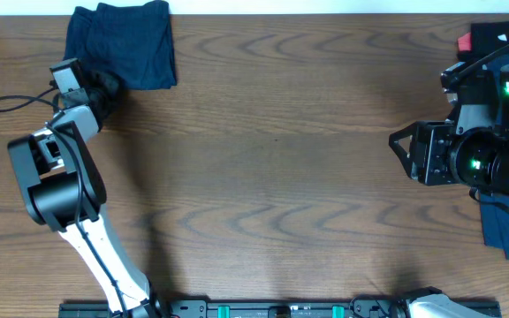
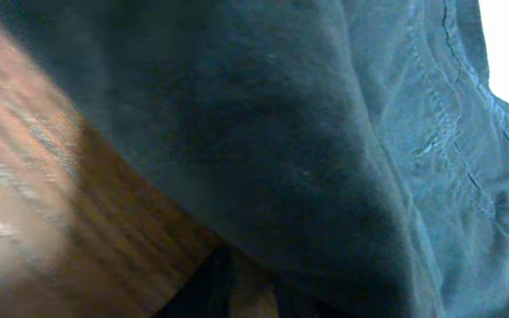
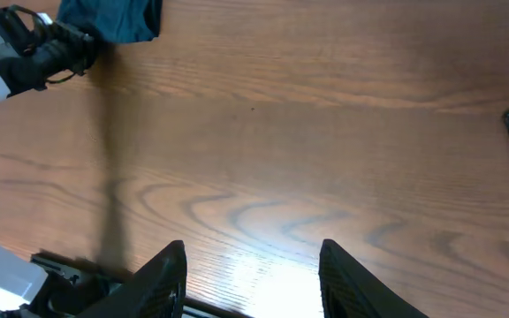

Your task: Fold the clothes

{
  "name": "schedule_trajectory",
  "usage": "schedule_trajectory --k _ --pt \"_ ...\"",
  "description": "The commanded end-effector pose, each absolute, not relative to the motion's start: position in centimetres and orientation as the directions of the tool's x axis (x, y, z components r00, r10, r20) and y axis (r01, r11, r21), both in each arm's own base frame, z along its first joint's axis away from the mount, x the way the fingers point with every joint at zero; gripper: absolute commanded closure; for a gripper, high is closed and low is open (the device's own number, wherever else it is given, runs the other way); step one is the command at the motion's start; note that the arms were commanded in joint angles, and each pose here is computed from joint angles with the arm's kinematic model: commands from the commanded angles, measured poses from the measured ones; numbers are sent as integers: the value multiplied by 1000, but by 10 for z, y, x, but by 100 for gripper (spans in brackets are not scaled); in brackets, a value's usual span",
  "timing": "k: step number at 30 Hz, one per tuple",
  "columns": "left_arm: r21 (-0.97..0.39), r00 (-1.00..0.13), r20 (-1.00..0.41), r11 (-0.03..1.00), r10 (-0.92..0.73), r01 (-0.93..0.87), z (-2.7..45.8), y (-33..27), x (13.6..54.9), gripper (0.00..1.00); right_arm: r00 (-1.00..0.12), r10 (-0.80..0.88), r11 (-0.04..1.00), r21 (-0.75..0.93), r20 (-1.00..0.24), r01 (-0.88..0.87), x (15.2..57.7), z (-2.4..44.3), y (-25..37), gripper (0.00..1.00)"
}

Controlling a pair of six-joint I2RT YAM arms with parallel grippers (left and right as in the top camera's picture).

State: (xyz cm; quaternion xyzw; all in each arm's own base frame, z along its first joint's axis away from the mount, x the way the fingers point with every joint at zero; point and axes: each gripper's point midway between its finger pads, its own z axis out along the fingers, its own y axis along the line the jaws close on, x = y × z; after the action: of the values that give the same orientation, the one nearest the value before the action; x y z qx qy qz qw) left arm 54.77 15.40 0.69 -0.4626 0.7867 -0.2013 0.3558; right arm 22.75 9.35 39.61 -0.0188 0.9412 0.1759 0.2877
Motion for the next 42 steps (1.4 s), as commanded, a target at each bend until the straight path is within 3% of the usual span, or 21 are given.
schedule_trajectory --k 1,7,17,24,29,32,34,36,40,42 --pt "-578 -329 -339 471 -881 -667 -29 174 518 74 -832 64 932 331 -550 -147 223 398 96 53" --pt "-602 -312 -328 452 -892 -659 -15 191 512 65 -833 65 932 331 -550 -146 223 398 96 53" --pt "-545 -363 -323 485 -874 -684 38 197 477 65 -826 66 930 334 -559 -152 224 401 96 55" --pt "-562 -376 -320 493 -870 -664 139 173 434 65 -823 67 930 335 -564 -154 223 402 96 50" --pt "-707 -469 -394 586 -791 -395 243 118 413 59 -816 60 929 331 -575 -165 216 405 94 49" --pt "-739 -457 -478 625 -750 -251 302 91 393 43 -805 60 924 337 -591 -179 209 409 94 48" --pt "-740 -432 -545 655 -719 -155 341 73 374 20 -794 56 917 346 -605 -199 201 414 95 47" --pt "-735 -417 -594 675 -688 -66 370 55 356 14 -782 43 907 352 -622 -230 194 419 97 41" --pt "-713 -413 -668 692 -619 115 415 8 313 7 -756 43 893 365 -654 -265 178 428 97 8" --pt "-684 -415 -709 700 -570 206 430 -12 296 5 -745 45 888 368 -665 -275 172 431 96 6"
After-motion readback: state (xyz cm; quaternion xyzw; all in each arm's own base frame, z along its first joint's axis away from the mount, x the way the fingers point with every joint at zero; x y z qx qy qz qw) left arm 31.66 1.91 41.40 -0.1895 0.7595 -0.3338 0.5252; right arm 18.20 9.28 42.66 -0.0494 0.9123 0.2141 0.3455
